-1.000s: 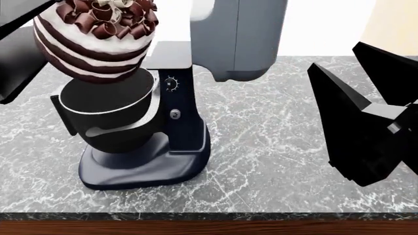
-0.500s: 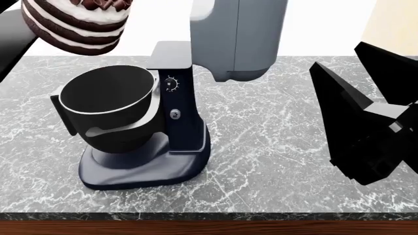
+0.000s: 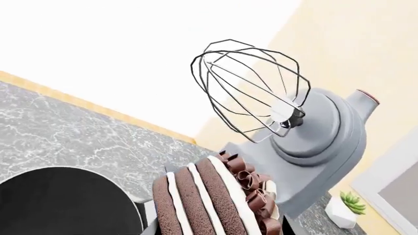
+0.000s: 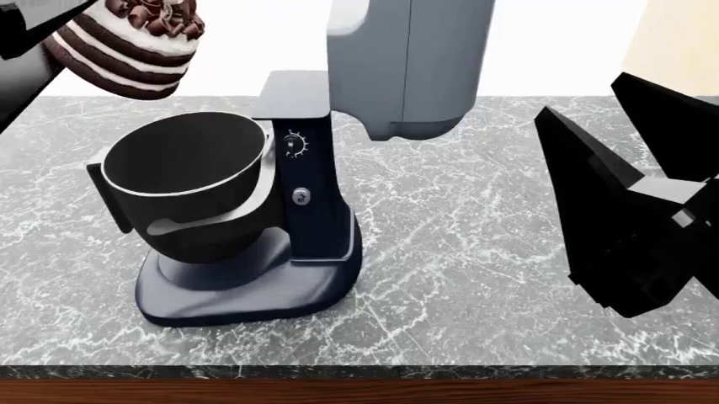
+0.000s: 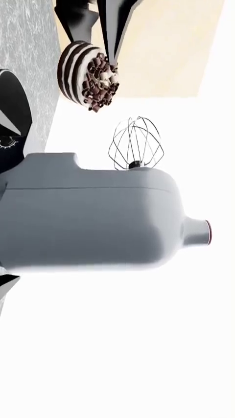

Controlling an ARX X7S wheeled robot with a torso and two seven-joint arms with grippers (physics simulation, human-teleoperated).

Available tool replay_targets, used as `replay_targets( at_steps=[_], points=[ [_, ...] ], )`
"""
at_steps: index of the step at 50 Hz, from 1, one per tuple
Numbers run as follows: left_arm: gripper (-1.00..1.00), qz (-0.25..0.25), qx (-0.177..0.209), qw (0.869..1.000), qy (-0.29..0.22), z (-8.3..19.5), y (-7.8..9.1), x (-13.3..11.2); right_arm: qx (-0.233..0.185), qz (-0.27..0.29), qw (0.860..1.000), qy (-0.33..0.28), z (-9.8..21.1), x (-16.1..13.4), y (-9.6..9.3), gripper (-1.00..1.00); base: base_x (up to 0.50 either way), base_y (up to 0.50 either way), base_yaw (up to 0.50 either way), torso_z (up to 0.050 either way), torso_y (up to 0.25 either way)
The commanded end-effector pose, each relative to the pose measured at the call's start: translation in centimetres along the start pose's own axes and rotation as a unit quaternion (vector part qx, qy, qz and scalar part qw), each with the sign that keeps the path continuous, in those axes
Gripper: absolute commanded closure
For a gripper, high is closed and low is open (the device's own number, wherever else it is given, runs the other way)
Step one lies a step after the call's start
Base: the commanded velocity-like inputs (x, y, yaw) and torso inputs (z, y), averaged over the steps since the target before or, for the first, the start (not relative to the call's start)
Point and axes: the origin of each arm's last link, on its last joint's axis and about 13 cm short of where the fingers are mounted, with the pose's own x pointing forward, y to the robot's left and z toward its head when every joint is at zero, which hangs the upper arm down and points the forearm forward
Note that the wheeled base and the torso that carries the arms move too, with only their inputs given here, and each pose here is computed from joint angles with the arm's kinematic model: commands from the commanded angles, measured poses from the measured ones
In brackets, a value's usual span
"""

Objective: Place the cake in the stand mixer bowl.

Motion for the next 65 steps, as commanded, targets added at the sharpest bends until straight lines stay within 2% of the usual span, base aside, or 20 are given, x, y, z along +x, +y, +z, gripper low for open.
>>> replay_targets(
  at_steps=[1,18,26,65],
  points=[
    [1.0,0.016,-0.002,1.0,0.003,0.3,0.1,0.6,0.001,-0.001,1.0,-0.001,-0.1,0.0,0.0,-1.0,0.0,0.0,0.0,0.0,0.0],
    [1.0,0.054,0.011,0.998,0.014,0.2,0.3,1.8,0.003,-0.003,1.0,-0.001,-0.4,-0.1,-0.1,-1.0,0.0,0.0,0.0,0.0,0.001],
    [1.0,0.075,0.029,0.996,0.03,0.3,0.2,2.6,0.003,-0.004,1.0,-0.002,-0.3,-0.1,-0.1,-1.0,0.0,0.0,0.0,0.001,0.001],
    [1.0,0.125,0.039,0.99,0.056,-0.2,1.7,5.5,0.005,-0.004,1.0,-0.003,-0.5,-0.1,-0.2,-1.0,0.0,0.0,0.0,0.0,0.001]
  ],
)
